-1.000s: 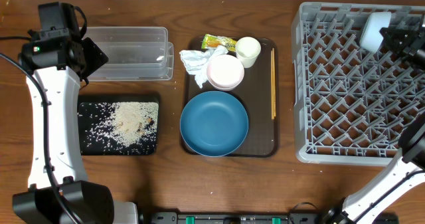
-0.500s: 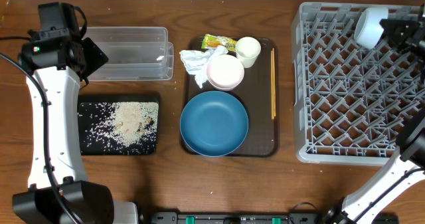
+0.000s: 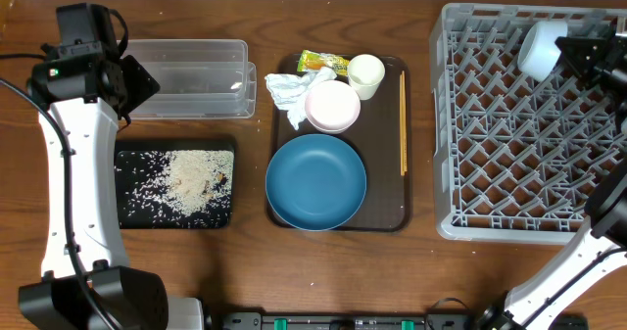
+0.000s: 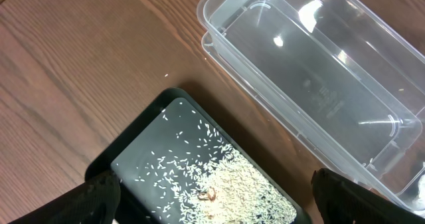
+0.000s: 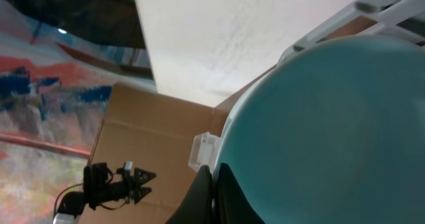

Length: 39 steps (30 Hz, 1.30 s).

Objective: Sort waste into correct bins and load items into the dishwasher rack
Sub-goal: 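Carry the light-blue bowl to the dish rack and place it, then reach the right gripper to the cream cup on the tray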

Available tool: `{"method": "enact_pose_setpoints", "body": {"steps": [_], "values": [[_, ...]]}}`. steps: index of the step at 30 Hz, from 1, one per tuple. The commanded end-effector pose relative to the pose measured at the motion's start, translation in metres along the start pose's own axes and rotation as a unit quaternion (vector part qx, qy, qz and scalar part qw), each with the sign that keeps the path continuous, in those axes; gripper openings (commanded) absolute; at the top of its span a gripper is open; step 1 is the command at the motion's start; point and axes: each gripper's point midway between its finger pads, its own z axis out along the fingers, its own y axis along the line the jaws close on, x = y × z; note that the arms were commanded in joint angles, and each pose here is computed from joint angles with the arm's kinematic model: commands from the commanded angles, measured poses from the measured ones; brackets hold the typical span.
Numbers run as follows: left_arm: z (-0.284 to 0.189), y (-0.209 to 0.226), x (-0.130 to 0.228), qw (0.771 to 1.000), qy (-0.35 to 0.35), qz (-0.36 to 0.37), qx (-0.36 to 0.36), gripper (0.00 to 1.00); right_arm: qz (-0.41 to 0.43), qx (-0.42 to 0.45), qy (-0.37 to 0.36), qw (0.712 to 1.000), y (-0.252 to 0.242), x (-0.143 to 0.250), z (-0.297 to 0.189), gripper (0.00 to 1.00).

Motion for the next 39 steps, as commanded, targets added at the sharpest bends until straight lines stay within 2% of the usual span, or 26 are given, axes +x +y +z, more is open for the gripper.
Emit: {"method": "enact_pose_setpoints", "body": {"steps": [1, 6, 9, 12, 17, 19, 25, 29, 32, 35, 37, 39], "values": [[-0.003, 0.002, -0.004, 1.0, -0.005, -0.006, -0.001, 0.95, 0.02, 0.012, -0.023, 0.999, -0.012, -0.006, -0.01, 0.01], [-0.003, 0.002, -0.004, 1.0, -0.005, -0.006, -0.001, 0.95, 0.018, 0.028, -0.057, 0.998, -0.007, -0.019, -0.024, 0.05], [-0.003, 0.002, -0.004, 1.0, -0.005, -0.006, -0.001, 0.95, 0.011, 0.035, -0.076, 0.996, 0.006, -0.026, -0.033, 0.14], [-0.003, 0.002, -0.004, 1.0, -0.005, -0.006, -0.001, 0.95, -0.011, 0.037, -0.085, 0.996, 0.027, -0.031, -0.039, 0.29], [-0.003, 0.002, -0.004, 1.0, -0.005, -0.006, -0.001, 0.95, -0.052, 0.042, -0.104, 0.992, 0.065, -0.037, -0.048, 0.63], [-0.003, 0.002, -0.004, 1.0, -0.005, -0.006, -0.001, 0.95, -0.068, 0.048, -0.119, 0.989, 0.08, -0.041, -0.052, 0.7], [-0.003, 0.002, -0.004, 1.0, -0.005, -0.006, -0.001, 0.95, -0.102, 0.07, -0.167, 0.978, 0.119, -0.051, -0.056, 0.76], [-0.003, 0.002, -0.004, 1.0, -0.005, -0.006, -0.001, 0.95, -0.113, 0.117, -0.205, 0.965, 0.126, -0.054, -0.057, 0.76], [-0.003, 0.002, -0.004, 1.0, -0.005, -0.006, -0.001, 0.95, -0.11, 0.198, -0.233, 0.946, 0.113, -0.05, -0.061, 0.73], [-0.003, 0.002, -0.004, 1.0, -0.005, -0.006, -0.001, 0.95, -0.109, 0.326, -0.251, 0.905, 0.089, -0.038, -0.069, 0.72], [-0.003, 0.002, -0.004, 1.0, -0.005, -0.006, -0.001, 0.95, -0.124, 0.391, -0.243, 0.879, 0.084, -0.027, -0.067, 0.72], [-0.003, 0.002, -0.004, 1.0, -0.005, -0.006, -0.001, 0.95, -0.153, 0.418, -0.214, 0.869, 0.091, -0.011, -0.05, 0.76]]}}
